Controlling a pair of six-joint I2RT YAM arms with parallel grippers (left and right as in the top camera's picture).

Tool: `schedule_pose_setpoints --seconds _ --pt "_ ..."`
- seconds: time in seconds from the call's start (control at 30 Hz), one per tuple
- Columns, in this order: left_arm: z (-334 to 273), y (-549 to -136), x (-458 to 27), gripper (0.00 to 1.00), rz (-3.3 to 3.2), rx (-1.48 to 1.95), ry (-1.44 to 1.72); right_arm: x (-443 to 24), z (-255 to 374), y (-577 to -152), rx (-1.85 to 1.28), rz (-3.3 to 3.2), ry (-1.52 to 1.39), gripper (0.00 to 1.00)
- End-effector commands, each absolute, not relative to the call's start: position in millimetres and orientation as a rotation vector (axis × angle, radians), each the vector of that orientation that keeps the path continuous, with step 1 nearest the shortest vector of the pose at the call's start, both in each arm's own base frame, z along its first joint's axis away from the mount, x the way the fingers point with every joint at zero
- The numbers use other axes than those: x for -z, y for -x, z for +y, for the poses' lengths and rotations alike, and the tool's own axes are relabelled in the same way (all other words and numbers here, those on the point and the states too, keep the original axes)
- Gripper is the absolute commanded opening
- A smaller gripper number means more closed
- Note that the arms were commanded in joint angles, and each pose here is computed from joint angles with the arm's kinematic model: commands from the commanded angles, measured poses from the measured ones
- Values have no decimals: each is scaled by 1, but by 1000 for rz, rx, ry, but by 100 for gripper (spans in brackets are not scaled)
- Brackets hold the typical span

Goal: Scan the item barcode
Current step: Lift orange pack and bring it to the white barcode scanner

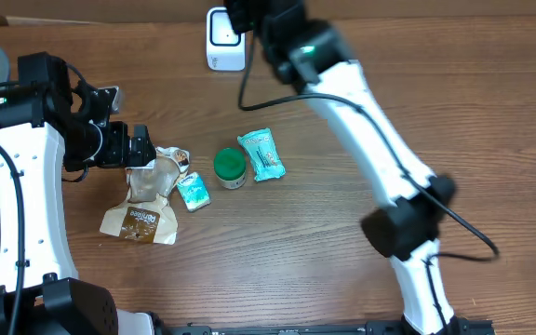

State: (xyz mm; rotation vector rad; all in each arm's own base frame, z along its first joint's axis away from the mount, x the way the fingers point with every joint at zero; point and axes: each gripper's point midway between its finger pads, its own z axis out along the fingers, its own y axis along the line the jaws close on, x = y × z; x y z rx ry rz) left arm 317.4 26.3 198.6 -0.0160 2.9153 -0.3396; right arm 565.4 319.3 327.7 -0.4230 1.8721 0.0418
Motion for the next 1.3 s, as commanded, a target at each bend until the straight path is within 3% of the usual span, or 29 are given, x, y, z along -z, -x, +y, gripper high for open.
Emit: schedule_pose_setpoints --seconds 0.0,0.23,0.53,1.27 --pt "25 -319 -198 100 2910 352 -21 -292 311 -592 280 1815 609 4" --pt "25 -319 -198 99 2909 351 -21 -214 336 -626 374 1754 744 4" --pt "25 -319 -198 99 2909 351 -21 -135 352 -633 465 1721 1025 4" --pt "25 -319 -198 100 2909 351 -21 -166 345 -635 490 1712 902 4"
